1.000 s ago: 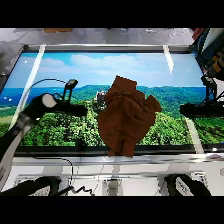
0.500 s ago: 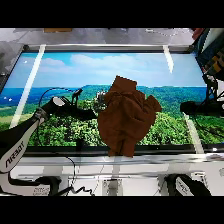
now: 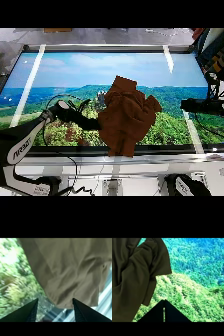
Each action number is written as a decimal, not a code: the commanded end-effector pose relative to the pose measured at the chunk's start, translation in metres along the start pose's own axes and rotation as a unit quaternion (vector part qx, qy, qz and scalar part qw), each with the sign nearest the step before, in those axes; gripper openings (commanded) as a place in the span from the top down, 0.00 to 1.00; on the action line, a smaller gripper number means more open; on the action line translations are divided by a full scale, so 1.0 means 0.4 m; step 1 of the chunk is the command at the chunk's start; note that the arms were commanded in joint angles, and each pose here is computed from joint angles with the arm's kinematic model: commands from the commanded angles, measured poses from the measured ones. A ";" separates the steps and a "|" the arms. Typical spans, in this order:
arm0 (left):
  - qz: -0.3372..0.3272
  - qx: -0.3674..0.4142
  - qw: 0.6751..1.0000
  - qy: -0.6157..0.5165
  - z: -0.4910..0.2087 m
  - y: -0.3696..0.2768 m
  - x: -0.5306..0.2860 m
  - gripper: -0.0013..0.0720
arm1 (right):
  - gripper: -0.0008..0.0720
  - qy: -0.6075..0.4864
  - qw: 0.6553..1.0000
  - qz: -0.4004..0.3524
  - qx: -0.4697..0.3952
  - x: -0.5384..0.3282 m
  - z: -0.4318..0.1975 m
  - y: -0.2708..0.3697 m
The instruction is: Fold the clothes and pants, and hang the long-sleeved shirts on hangers.
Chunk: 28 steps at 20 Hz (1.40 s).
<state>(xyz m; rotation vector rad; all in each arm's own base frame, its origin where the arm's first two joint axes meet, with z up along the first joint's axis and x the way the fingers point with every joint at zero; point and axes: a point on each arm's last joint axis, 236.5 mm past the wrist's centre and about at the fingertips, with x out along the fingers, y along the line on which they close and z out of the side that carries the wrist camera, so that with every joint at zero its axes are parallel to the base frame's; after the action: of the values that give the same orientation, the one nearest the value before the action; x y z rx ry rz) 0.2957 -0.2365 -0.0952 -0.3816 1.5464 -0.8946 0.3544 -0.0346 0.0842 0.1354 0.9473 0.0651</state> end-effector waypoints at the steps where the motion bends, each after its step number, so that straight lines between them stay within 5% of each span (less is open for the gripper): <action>1: -0.008 0.002 1.000 0.025 -0.026 -0.013 0.046 0.32 | 0.97 -0.004 1.000 0.000 0.000 0.000 0.005 0.000; 4: -0.006 0.013 1.000 -0.002 0.007 -0.029 0.068 0.46 | 0.97 -0.004 1.000 0.000 0.001 0.000 0.004 0.000; 7: -0.051 0.047 0.996 -0.050 0.062 -0.089 0.063 0.96 | 0.97 -0.004 1.000 0.000 0.000 0.000 0.005 0.000; 15: -0.118 0.182 0.951 -0.222 0.280 -0.375 -0.184 0.97 | 0.96 -0.027 1.000 -0.011 -0.004 -0.001 0.032 -0.013; 22: -0.101 0.336 0.812 -0.467 0.334 -0.836 -0.647 0.97 | 0.97 -0.025 1.000 -0.011 -0.004 0.000 0.029 -0.012; 28: -0.088 0.337 0.716 -0.605 0.229 -0.987 -0.916 0.97 | 0.97 0.013 1.000 0.005 -0.027 0.014 -0.025 0.003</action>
<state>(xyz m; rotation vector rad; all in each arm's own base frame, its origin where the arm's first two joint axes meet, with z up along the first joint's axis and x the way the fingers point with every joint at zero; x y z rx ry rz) 0.3695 -0.2927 0.3933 -0.3971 0.0762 -1.0412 0.3581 -0.0377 0.0841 0.1150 0.9286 0.0609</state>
